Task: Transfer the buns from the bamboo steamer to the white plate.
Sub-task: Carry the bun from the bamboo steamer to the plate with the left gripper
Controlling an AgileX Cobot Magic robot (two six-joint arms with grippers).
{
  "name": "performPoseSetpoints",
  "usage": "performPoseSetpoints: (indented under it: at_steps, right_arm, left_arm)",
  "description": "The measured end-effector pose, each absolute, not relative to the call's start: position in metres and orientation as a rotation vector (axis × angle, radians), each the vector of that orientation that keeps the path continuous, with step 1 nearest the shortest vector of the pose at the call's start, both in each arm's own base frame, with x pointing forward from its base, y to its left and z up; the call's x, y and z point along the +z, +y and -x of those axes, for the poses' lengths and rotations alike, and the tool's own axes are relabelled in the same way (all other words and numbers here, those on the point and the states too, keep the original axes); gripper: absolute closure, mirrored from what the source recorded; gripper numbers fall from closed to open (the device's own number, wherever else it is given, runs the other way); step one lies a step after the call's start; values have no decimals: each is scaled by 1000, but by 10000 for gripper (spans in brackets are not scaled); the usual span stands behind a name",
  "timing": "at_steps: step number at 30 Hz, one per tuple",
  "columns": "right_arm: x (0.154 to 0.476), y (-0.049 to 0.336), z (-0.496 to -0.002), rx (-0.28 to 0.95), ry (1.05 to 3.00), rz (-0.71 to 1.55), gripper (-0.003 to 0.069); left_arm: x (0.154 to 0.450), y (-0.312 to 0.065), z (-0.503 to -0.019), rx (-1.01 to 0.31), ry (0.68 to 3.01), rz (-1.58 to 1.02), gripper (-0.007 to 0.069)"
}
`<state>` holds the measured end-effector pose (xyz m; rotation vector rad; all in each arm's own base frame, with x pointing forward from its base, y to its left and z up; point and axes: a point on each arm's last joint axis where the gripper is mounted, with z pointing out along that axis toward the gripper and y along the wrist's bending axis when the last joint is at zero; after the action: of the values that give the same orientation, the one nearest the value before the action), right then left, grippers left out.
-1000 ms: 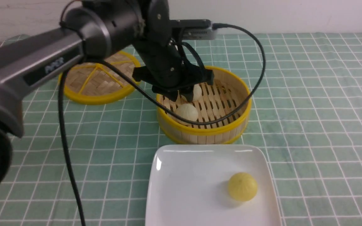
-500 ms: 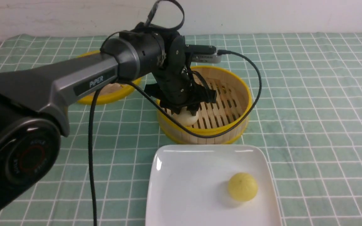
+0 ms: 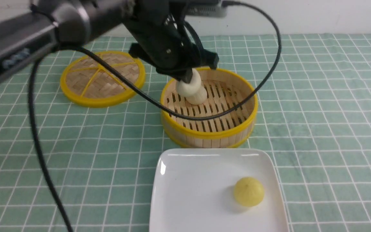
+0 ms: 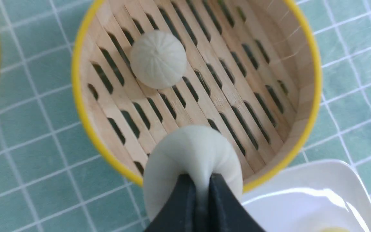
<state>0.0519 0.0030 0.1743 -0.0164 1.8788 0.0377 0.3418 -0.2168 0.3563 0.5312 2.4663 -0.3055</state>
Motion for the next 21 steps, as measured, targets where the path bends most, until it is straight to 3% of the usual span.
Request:
performPoseSetpoints:
  at_steps: [3, 7, 16, 21]
  right_arm:
    - [174, 3, -52, 38, 1879, 16, 419]
    - [174, 3, -52, 38, 1879, 16, 419]
    - [174, 3, -52, 38, 1879, 16, 419]
    - [174, 3, -52, 38, 1879, 16, 419]
  left_arm:
    - [379, -200, -318, -259, 2524, -561, 595]
    - [367, -195, -308, -227, 2640, -586, 594]
    - [263, -214, -312, -369, 2879, -541, 580]
    - [225, -224, -321, -392, 2964, -510, 536]
